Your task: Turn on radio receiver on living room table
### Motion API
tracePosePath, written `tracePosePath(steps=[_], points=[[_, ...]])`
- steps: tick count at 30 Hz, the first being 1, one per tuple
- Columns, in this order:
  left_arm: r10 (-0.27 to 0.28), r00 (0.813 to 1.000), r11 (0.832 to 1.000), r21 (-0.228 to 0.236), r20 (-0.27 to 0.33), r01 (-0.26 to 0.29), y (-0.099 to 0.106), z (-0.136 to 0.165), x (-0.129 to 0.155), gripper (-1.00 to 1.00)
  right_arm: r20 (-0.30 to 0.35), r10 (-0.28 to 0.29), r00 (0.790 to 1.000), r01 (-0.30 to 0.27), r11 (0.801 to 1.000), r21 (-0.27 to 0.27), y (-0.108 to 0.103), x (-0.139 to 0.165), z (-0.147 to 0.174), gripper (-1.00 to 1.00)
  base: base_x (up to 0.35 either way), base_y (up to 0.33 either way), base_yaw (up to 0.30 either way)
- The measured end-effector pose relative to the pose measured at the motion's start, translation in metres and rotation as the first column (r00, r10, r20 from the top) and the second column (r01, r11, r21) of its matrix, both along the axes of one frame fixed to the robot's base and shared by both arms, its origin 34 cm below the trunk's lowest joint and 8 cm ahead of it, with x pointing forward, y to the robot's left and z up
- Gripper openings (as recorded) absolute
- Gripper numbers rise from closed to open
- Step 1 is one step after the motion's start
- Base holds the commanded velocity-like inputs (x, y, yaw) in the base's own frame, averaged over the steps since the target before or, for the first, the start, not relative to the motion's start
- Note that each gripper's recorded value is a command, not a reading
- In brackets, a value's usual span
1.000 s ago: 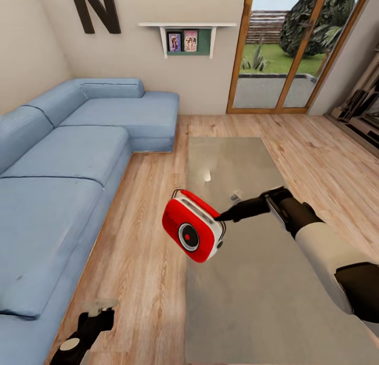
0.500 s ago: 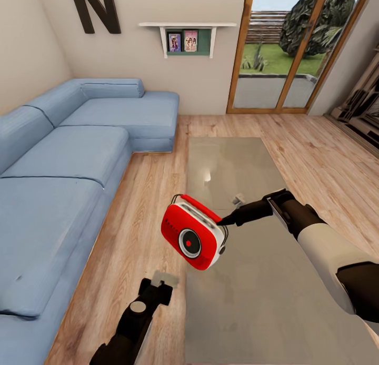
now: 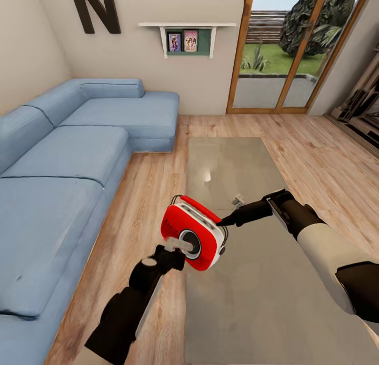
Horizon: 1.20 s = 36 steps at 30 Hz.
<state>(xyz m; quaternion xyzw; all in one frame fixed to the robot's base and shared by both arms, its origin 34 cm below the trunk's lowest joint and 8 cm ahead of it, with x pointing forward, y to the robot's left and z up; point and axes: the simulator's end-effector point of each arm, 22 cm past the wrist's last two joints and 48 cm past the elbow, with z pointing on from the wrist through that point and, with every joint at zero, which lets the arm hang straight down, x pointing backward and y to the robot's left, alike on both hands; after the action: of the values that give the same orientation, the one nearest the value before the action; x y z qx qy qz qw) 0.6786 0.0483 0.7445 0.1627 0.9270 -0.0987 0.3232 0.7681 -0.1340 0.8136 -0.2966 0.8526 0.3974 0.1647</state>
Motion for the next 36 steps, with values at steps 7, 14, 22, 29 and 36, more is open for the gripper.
tracePosePath(steps=[7,14,22,29,36], points=[[-0.046,0.996,0.998,-0.054,-0.075,0.042,-0.029,-0.018,-0.007,-1.0,0.003,0.015,1.0,-0.015,1.0,-0.011,0.002,-0.002,-0.002,-1.0,0.0,0.0,0.0],[-0.052,0.996,0.998,-0.046,-0.074,0.048,-0.029,-0.019,-0.003,-1.0,0.008,0.023,1.0,-0.022,0.999,-0.023,0.003,-0.003,-0.005,-1.0,0.0,0.0,0.0],[-0.036,0.997,0.993,-0.111,-0.062,0.029,-0.038,-0.003,0.013,-1.0,0.014,0.014,1.0,-0.014,0.999,-0.04,0.001,0.0,-0.007,-1.0,0.0,0.0,0.0],[-0.03,0.998,0.991,-0.133,-0.059,0.021,-0.041,0.001,0.017,-1.0,0.015,0.013,1.0,-0.012,0.999,-0.044,0.0,0.0,-0.008,-1.0,0.0,0.0,0.0],[0.072,0.991,0.997,0.015,-0.114,-0.07,0.029,-0.044,0.01,-1.0,0.156,-0.128,0.98,0.166,0.949,-0.267,-0.047,0.044,-0.038,-1.0,0.0,0.0,0.0]])
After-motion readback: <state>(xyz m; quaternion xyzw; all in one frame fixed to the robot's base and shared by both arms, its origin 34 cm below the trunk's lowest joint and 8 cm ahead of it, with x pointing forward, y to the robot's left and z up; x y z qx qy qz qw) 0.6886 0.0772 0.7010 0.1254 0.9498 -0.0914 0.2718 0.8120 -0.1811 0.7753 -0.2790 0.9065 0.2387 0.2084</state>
